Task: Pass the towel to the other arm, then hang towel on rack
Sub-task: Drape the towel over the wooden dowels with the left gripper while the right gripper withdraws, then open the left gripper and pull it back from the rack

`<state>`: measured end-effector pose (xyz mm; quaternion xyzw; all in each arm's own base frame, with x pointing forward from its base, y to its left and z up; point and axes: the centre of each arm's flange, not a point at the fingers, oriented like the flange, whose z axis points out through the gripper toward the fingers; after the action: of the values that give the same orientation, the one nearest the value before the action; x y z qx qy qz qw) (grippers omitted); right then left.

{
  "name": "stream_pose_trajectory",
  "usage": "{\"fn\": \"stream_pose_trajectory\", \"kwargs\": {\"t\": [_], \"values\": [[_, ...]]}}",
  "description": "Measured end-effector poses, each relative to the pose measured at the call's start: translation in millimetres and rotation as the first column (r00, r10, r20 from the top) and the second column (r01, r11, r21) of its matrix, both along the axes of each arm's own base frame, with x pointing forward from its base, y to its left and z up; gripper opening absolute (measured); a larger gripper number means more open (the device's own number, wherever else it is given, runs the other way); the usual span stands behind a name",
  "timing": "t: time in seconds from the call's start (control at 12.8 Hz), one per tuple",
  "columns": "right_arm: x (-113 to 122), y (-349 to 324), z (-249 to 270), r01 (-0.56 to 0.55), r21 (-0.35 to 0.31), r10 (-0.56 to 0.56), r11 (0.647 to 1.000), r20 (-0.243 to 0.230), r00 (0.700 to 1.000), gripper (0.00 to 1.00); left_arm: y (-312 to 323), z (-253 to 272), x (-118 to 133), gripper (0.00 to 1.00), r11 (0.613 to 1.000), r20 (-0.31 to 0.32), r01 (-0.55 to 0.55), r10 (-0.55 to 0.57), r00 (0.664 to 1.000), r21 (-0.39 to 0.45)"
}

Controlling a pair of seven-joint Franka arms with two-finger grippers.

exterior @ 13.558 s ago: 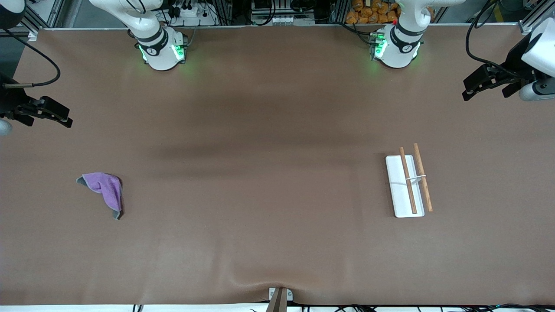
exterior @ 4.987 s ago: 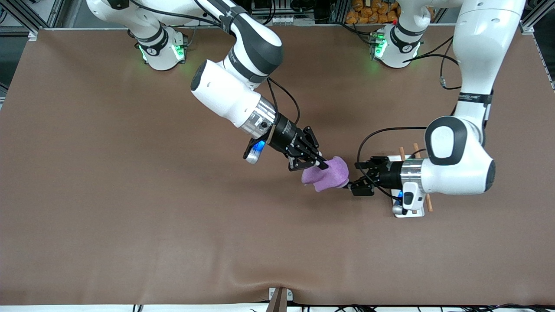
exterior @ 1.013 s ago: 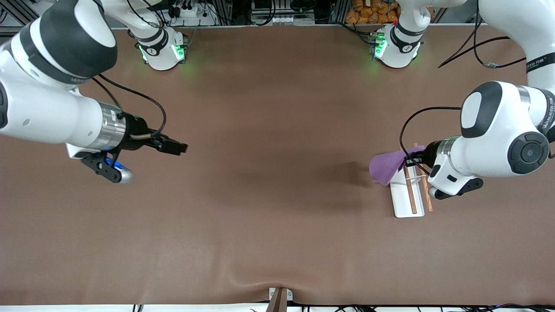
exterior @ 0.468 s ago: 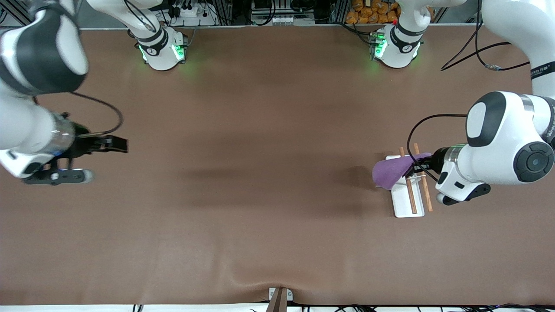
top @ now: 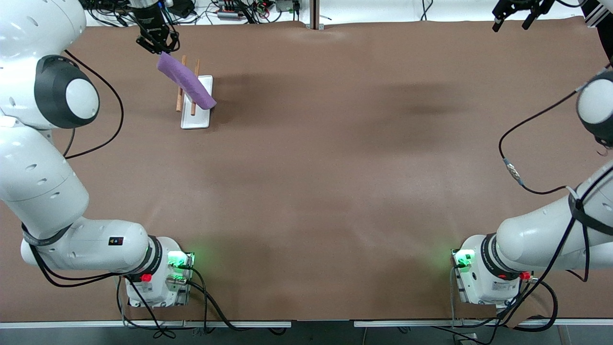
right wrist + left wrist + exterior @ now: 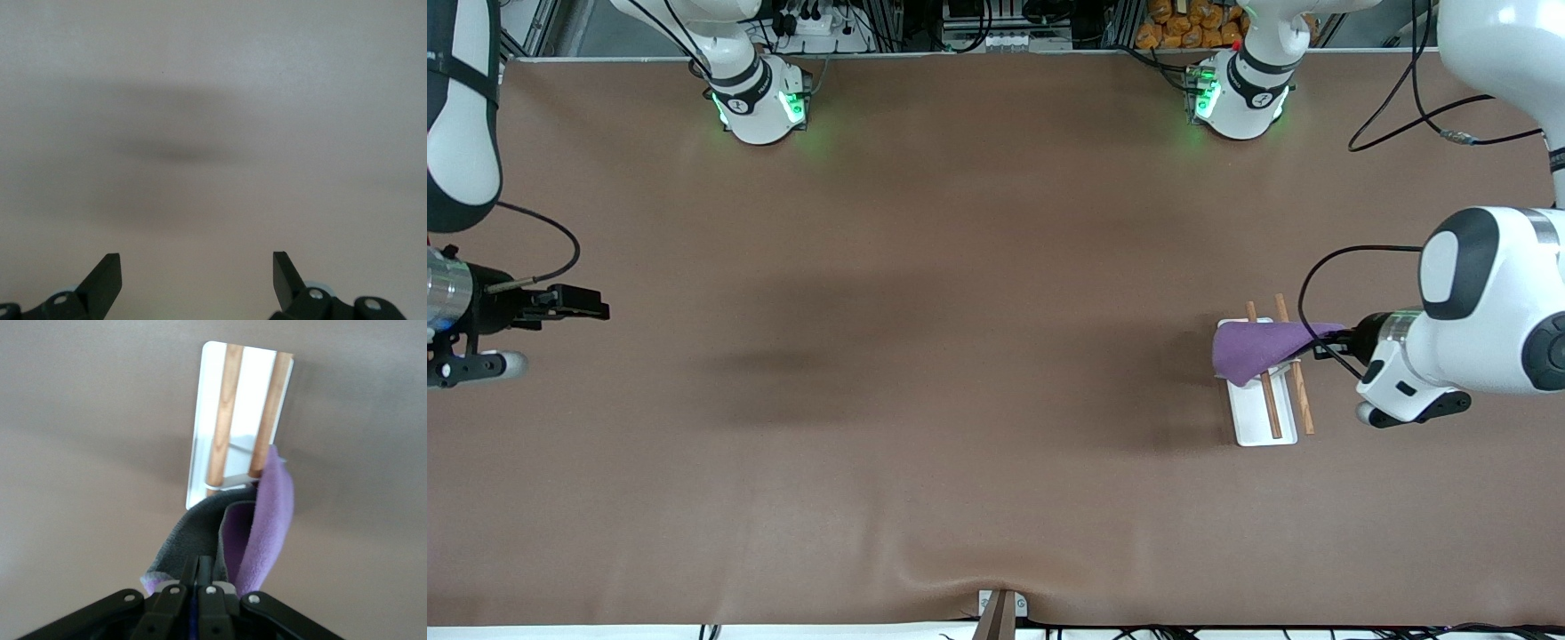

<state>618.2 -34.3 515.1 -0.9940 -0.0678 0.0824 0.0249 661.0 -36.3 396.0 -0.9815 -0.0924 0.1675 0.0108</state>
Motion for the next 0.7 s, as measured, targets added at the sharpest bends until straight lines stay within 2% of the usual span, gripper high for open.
{"fn": "stream_pose_trajectory", "kwargs": {"t": [0.16, 0.31, 0.55, 0.7], "values": [[-30.8, 6.3, -1.2, -0.007, 0.000, 0.007, 1.000, 0.008, 1.000, 1.00, 16.5, -8.4, 1.7, 0.02, 1.000, -0.010, 0.008, -0.008, 1.000, 0.002], [-48.8, 7.9, 4.0, -0.008, -0.001, 0.008, 1.000, 0.011, 1.000, 1.00, 32.5, -10.8, 2.1, 0.02, 1.000, -0.013, 0.012, -0.012, 1.000, -0.006], [-52.7, 5.1, 14.2, -0.002, -0.003, 0.002, 1.000, 0.042, 0.999, 1.00, 65.1, -21.8, 3.6, 0.02, 1.000, -0.018, 0.011, -0.011, 1.000, -0.023], [-47.1, -0.8, 30.0, 0.009, -0.005, -0.008, 1.000, 0.088, 0.996, 1.00, 85.4, -32.8, 5.1, 0.02, 0.999, -0.018, 0.013, -0.013, 1.000, -0.036]]}}
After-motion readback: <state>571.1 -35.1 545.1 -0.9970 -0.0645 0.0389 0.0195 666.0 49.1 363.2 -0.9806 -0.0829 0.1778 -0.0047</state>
